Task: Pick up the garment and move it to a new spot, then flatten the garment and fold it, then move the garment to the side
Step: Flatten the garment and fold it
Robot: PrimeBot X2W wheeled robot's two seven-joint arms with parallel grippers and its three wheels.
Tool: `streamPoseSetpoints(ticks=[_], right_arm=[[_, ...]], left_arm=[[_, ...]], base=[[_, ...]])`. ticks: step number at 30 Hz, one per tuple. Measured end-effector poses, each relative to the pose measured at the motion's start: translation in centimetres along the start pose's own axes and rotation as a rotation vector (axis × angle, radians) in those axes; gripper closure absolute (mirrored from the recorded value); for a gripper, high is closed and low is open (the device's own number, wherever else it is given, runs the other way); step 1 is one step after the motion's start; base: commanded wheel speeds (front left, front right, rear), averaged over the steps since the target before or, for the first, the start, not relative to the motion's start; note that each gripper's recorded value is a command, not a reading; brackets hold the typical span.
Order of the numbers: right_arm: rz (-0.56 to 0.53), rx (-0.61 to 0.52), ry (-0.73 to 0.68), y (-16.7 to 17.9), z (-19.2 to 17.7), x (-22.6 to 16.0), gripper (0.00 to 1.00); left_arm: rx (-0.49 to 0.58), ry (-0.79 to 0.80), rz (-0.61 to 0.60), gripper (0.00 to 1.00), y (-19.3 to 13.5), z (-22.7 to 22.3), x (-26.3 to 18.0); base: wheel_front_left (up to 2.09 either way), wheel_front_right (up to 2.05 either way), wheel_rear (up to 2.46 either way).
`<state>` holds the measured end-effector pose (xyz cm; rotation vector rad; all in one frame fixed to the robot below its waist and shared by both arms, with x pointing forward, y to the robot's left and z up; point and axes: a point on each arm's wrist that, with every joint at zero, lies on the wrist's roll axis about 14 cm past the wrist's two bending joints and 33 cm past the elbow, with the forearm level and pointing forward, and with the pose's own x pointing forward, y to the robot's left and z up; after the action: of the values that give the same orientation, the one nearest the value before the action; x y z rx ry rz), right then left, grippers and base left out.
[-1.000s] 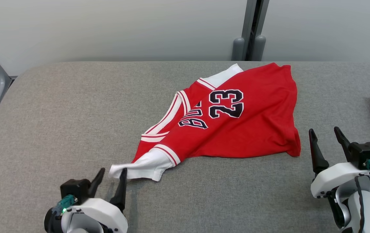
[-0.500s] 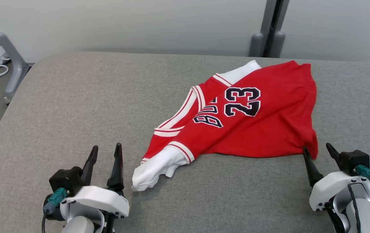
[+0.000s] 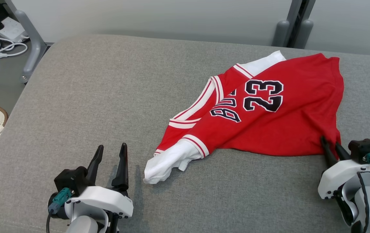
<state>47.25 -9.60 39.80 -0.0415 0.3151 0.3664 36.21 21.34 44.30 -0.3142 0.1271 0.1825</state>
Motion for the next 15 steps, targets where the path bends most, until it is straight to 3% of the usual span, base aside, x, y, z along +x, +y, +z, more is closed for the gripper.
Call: streamPoseSetpoints(ticks=[8,15], right_arm=[[-0.043,0.001,-0.085,-1.9,2.6,-0.4,1.0],[-0.049,0.008,-0.109,-2.5,3.4,-3.4,1.0]], left_arm=[[-0.002,-0.001,-0.015,0.0,-0.7,-0.1,0.5],[-0.012,0.001,-0.077,0.0,-2.6,-0.3,1.0]], base=[[0.0,0.0,0.0],[0.0,0.0,0.0]])
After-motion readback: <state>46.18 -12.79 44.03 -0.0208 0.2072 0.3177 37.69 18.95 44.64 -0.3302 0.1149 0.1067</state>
